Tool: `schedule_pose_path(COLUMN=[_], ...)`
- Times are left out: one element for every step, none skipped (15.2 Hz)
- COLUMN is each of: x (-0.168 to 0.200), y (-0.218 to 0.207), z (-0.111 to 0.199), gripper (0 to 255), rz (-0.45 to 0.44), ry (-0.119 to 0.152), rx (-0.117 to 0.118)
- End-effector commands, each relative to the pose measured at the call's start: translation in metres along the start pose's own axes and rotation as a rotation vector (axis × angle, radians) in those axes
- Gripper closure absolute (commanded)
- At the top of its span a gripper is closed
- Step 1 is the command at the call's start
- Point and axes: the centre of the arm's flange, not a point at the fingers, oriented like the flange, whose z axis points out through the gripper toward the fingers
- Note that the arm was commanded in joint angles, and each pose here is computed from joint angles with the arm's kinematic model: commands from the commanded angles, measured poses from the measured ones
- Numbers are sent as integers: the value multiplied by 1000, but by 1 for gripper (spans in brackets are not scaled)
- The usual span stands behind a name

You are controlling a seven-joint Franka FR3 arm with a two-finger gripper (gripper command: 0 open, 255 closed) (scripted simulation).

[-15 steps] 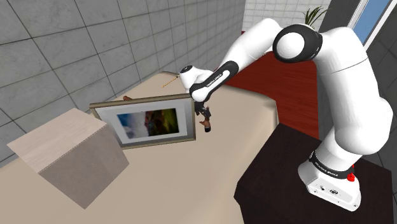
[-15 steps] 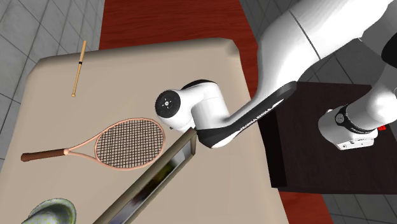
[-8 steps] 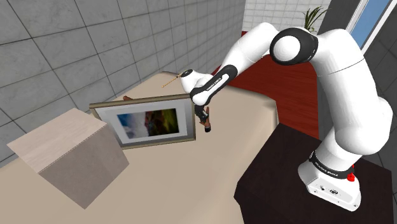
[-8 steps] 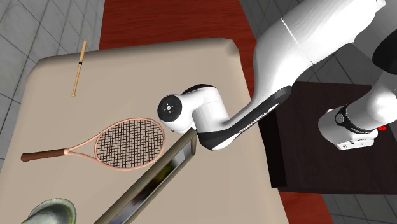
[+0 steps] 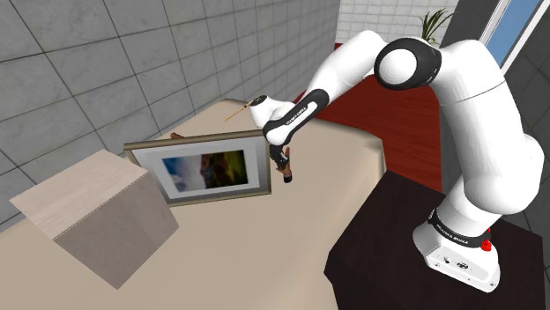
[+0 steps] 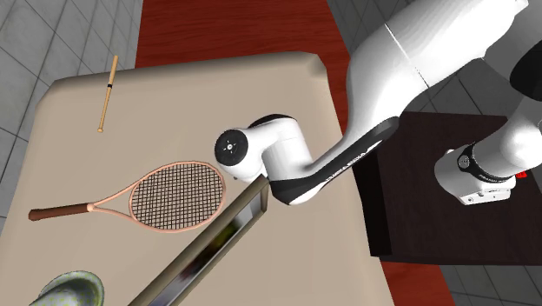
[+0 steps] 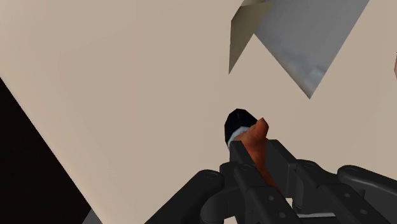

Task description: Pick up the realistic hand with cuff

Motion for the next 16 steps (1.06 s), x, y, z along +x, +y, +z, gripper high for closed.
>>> schedule_pose_path(x=[2,3,4,5,6,7,8,9,10,12,13,14,15,16,16,16], y=[1,2,2,3,4,4,5,6,7,7,8,9,9,10,10,10], z=[-8,-13,-18,-23,-28,-33,-38,-44,-49,-54,-59,-64,-69,-74,-75,-75], gripper=[255,255,255,255,255,255,255,255,255,255,255,255,255,255,255,255], rz=[0,0,0,0,0,0,0,0,0,0,0,0,0,0,0,0], ry=[0,0,0,0,0,0,0,0,0,0,0,0,0,0,0,0], rx=[0,0,0,0,0,0,0,0,0,0,0,0,0,0,0,0])
